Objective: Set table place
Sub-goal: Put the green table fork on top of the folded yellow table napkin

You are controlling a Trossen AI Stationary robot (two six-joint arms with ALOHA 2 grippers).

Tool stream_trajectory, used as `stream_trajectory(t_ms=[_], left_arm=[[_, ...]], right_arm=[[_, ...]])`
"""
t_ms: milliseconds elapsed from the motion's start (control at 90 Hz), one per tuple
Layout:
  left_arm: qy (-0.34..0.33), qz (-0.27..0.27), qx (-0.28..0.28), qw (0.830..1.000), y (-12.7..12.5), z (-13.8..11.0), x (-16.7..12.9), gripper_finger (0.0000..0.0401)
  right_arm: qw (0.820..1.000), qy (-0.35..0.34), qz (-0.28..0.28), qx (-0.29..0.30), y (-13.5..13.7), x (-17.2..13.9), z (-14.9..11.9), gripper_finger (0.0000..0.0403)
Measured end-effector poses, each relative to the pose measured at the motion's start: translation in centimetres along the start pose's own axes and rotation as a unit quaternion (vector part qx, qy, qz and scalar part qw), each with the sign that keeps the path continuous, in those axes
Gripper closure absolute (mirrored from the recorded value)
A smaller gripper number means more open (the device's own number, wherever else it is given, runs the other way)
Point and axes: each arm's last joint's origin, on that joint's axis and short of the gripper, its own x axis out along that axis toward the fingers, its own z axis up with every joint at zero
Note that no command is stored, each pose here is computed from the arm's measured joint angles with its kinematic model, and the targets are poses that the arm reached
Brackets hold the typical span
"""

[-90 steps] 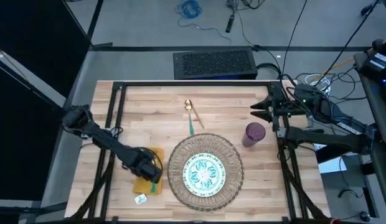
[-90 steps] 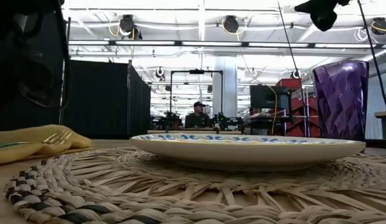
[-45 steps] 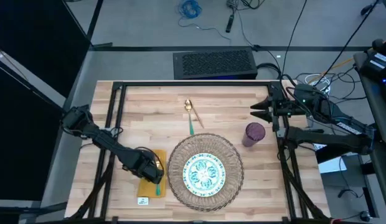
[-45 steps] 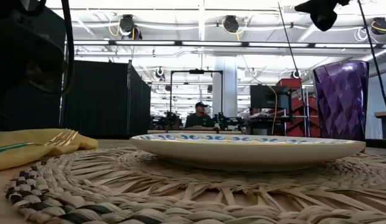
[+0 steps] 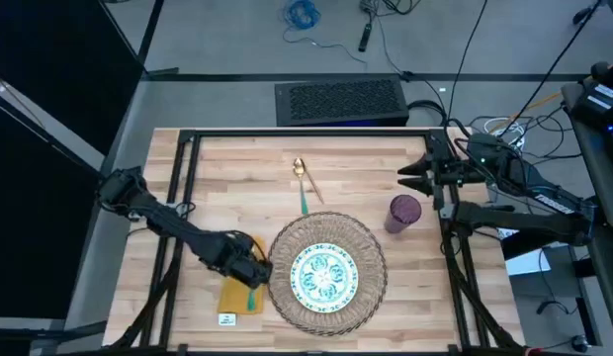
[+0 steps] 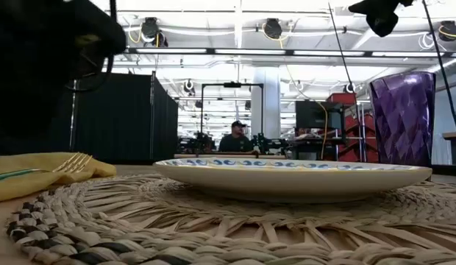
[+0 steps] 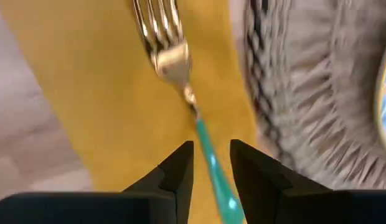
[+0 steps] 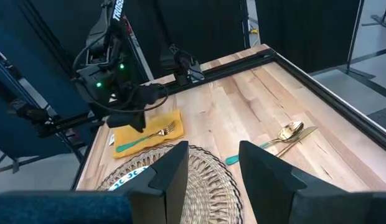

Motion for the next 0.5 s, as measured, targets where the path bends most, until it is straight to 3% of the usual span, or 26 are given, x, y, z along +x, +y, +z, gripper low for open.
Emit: stream_trajectory(t_ms=[500], left_arm=[[-0.008,0.046,0.002,0.999,-0.8,0.3,3.8,0.031]], right_arm=[[1.0,0.014,0.008,-0.008,0.0,0.0,-0.3,0.0273]])
